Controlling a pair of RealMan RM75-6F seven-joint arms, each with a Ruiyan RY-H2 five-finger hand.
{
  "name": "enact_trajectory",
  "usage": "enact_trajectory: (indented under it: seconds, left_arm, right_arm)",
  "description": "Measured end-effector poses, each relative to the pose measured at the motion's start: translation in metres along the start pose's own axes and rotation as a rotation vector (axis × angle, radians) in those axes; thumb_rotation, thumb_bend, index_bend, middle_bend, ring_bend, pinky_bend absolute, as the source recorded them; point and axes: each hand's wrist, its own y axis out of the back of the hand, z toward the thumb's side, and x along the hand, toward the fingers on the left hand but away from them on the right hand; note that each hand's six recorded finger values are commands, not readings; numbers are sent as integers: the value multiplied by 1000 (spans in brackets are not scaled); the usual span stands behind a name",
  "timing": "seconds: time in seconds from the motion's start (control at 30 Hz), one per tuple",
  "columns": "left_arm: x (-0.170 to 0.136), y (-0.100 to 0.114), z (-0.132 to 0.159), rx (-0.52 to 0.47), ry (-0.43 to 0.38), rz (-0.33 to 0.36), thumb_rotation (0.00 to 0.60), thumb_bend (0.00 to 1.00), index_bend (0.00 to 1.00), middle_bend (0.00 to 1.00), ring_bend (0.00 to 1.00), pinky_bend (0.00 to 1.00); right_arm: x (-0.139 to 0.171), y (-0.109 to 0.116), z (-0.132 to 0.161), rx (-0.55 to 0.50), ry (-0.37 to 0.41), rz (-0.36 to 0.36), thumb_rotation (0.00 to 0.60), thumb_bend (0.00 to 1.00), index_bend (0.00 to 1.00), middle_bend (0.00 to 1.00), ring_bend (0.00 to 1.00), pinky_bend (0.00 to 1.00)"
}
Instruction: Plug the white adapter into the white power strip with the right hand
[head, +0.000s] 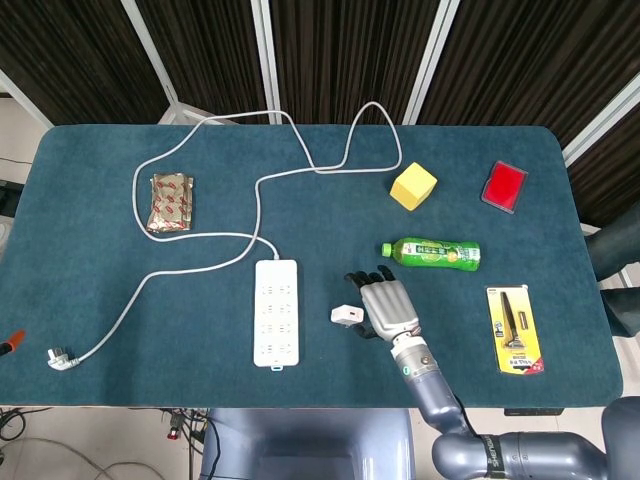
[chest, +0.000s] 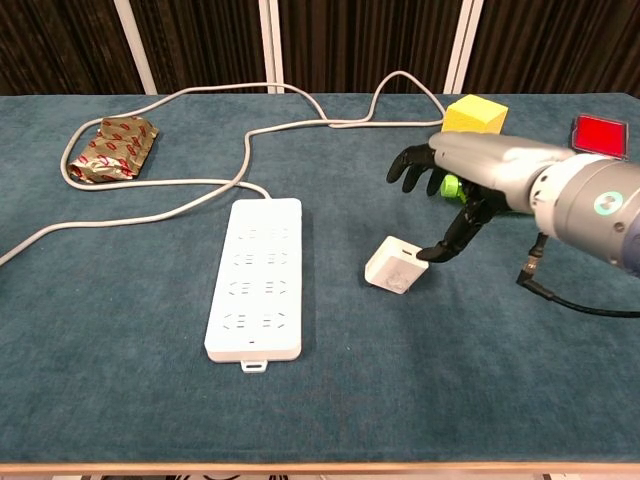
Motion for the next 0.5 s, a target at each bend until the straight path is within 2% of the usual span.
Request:
enact_trajectory:
  seconds: [0.23, 0.5]
  left_arm:
    - [2, -2, 0, 3, 0, -7, 600, 68, 110, 0, 0, 0]
    - [2, -1, 0, -9, -10, -19, 600, 68, 111, 0, 0, 0]
  right_arm:
    - [1, -18, 13, -49, -32, 72, 600, 280, 222, 256, 275, 140]
    - [-8, -31, 26, -45, -59, 63, 600, 279, 279, 274, 288, 174]
